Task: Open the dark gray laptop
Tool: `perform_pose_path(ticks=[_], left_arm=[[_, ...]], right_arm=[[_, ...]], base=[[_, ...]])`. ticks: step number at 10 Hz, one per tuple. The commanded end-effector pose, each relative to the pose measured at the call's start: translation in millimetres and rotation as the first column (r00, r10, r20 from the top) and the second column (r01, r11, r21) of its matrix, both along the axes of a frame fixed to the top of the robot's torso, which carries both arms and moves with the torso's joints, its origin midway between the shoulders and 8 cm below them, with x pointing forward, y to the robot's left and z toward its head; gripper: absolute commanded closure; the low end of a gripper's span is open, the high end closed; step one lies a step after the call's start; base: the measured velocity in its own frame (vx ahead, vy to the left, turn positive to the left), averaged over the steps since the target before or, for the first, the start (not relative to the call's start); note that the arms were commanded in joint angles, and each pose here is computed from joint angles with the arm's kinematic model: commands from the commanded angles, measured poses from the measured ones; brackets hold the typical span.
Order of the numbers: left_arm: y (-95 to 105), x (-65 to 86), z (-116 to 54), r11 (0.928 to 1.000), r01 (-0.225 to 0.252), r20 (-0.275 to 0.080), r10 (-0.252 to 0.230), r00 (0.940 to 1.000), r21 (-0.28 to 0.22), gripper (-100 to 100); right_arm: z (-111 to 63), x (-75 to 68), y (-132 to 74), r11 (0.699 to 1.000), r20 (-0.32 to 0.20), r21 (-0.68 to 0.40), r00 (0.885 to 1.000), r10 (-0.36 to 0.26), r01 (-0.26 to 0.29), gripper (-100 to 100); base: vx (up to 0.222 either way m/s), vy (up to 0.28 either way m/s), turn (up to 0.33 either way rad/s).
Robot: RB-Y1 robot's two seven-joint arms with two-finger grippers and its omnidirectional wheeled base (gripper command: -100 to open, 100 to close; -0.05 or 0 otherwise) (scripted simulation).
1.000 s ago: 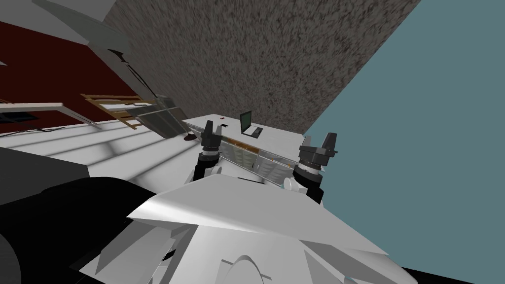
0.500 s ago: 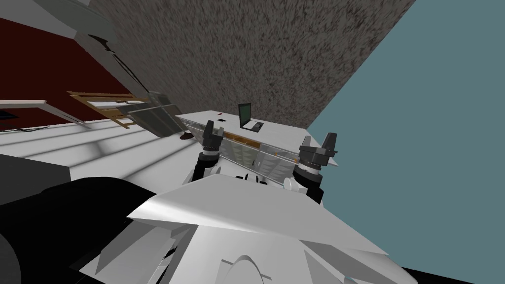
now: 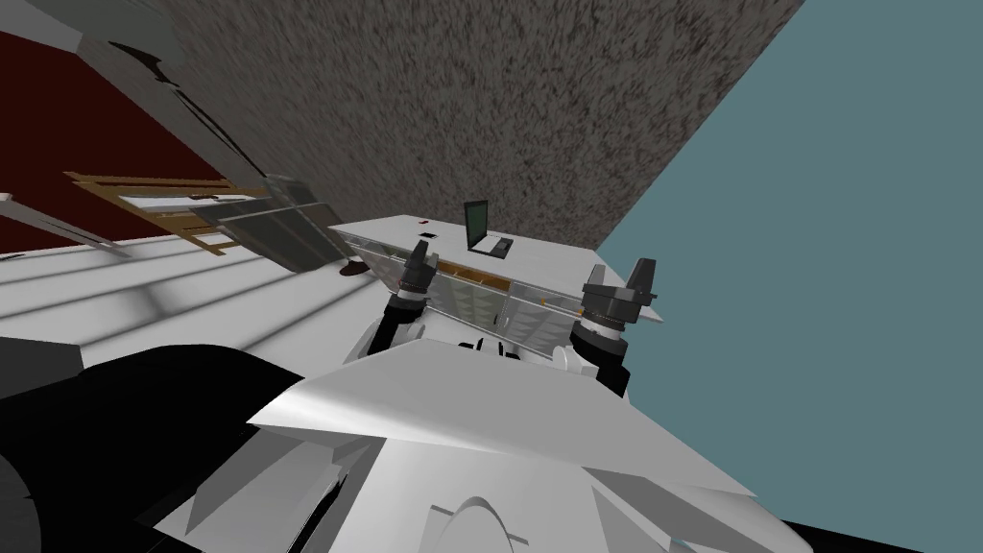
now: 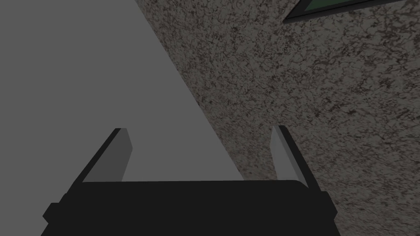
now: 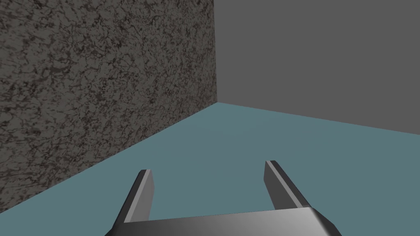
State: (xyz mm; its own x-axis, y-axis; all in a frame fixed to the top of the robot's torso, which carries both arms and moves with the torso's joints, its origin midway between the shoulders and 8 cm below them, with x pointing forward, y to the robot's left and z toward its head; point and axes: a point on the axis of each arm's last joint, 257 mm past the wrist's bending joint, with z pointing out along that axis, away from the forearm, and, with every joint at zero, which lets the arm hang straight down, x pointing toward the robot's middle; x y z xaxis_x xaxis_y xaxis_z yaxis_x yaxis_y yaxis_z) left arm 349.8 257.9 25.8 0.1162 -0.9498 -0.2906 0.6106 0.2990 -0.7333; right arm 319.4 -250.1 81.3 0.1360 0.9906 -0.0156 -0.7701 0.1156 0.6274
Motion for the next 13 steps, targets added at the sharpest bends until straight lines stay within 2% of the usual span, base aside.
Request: perform_pose_path(ticks=[1,2,4,5,7,8,11,12,13], left_arm=[[9.2,17.3,-23.3,0.9976,-0.028,-0.089,0.034,0.9955,0.064,-100],[9.9,18.2,-24.5,0.9975,-0.03,-0.095,0.036,0.9948,0.063,-100],[19.5,29.1,-41.5,0.9918,-0.052,-0.16,0.071,0.9845,0.117,-100],[20.2,29.8,-42.7,0.9917,-0.054,-0.166,0.073,0.9834,0.116,-100],[32.1,39.7,-59.0,0.9821,-0.076,-0.226,0.115,0.9673,0.172,-100],[33.1,40.5,-60.7,0.9819,-0.079,-0.233,0.118,0.9653,0.172,-100],[56.4,54.3,-83.7,0.9609,-0.116,-0.315,0.194,0.9291,0.252,-100],[57.3,54.7,-84.9,0.9607,-0.118,-0.319,0.197,0.9269,0.251,-100],[66.3,58.9,-92.0,0.9521,-0.131,-0.344,0.225,0.9118,0.276,-100]], right_arm=[[0.0,0.0,0,1.0,0.0,0.0,1.0,0.0,0.0,0],[0.0,0.0,0,1.0,0.0,0.0,1.0,0.0,0.0,0],[0.0,0.0,0,1.0,0.0,0.0,1.0,0.0,0.0,0],[0.0,0.0,0,1.0,0.0,0.0,1.0,0.0,0.0,0],[0.0,0.0,0,1.0,0.0,0.0,1.0,0.0,0.0,0],[0.0,0.0,0,1.0,0.0,0.0,1.0,0.0,0.0,0],[0.0,0.0,0,1.0,0.0,0.0,1.0,0.0,0.0,0],[0.0,0.0,0,1.0,0.0,0.0,1.0,0.0,0.0,0],[0.0,0.0,0,1.0,0.0,0.0,1.0,0.0,0.0,0]], base=[[0.041,0.12,-0.127],[0.025,0.095,-0.028],[0.007,0.087,-0.092],[0.016,0.082,-0.049],[0.037,0.095,-0.114],[0.031,0.091,-0.046],[0.013,0.101,-0.141],[0.011,0.09,-0.056],[0.004,0.062,-0.09]])
